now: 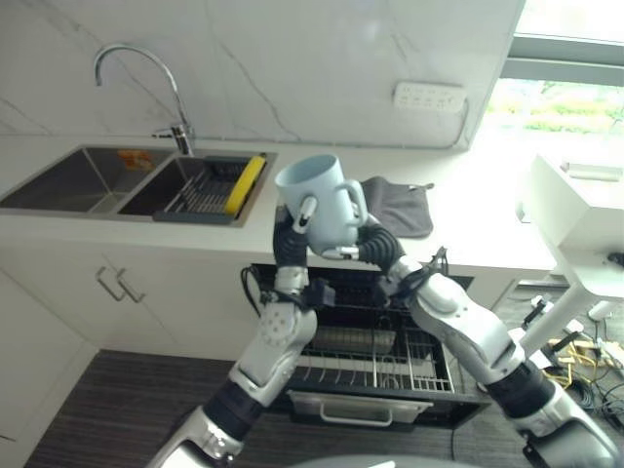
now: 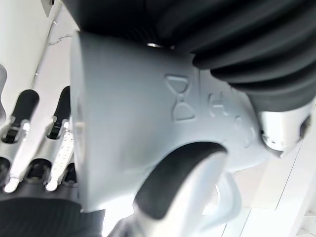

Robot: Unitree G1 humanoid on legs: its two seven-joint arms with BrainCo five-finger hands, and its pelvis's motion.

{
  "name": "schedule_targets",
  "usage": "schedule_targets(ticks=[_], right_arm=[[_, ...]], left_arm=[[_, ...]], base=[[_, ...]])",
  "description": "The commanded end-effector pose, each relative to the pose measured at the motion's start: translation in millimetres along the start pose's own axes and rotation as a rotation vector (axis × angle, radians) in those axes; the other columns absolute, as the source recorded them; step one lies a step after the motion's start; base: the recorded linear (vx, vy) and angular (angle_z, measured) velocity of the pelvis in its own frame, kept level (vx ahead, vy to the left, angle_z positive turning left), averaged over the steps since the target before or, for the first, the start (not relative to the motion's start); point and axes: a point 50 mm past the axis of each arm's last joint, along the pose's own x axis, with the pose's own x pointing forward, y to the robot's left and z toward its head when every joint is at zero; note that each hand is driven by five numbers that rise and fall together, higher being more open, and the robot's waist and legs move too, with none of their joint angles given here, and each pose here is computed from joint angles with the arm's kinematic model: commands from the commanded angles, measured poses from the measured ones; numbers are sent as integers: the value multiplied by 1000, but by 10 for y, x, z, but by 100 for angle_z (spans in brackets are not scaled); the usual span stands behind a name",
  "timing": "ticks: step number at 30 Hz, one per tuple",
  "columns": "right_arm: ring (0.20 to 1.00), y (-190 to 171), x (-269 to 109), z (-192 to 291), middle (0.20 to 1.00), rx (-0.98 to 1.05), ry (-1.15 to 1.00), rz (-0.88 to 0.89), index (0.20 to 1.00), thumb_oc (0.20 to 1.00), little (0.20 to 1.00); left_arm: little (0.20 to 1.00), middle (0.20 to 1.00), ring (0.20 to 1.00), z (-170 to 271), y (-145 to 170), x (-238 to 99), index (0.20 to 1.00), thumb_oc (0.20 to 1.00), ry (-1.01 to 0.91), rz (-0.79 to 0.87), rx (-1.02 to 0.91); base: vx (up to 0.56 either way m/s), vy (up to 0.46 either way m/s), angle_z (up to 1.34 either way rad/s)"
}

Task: Place the dishes in the dishwasher.

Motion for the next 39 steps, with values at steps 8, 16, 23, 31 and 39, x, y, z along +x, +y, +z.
schedule_targets(ticks=[8, 16, 23, 31, 39], right_arm=[[200, 125, 162, 370, 200, -17, -230, 80, 200, 200, 200], [200, 160, 163, 358, 200, -29, -224, 119, 200, 200, 200], [200, 162, 179, 421, 200, -71, -230, 121, 200, 200, 200], [200, 40, 117, 438, 200, -79, -203, 43, 200, 200, 200], [200, -187, -40, 501, 200, -51, -182, -72, 200, 200, 200]], left_arm=[[200, 200, 200, 101, -334, 86, 200, 200, -112, -228, 28], [200, 200, 200, 90, -351, 74, 200, 200, -104, -239, 16], [288, 288, 288, -49, -310, 48, 288, 288, 24, -222, -104], [1000, 1000, 1000, -113, -216, -9, 1000, 1000, 106, -185, -145], [1000, 1000, 1000, -183, 138, -71, 1000, 1000, 159, -28, -85]], base=[[0, 0, 0], [0, 0, 0], [0, 0, 0], [0, 0, 0], [0, 0, 0]])
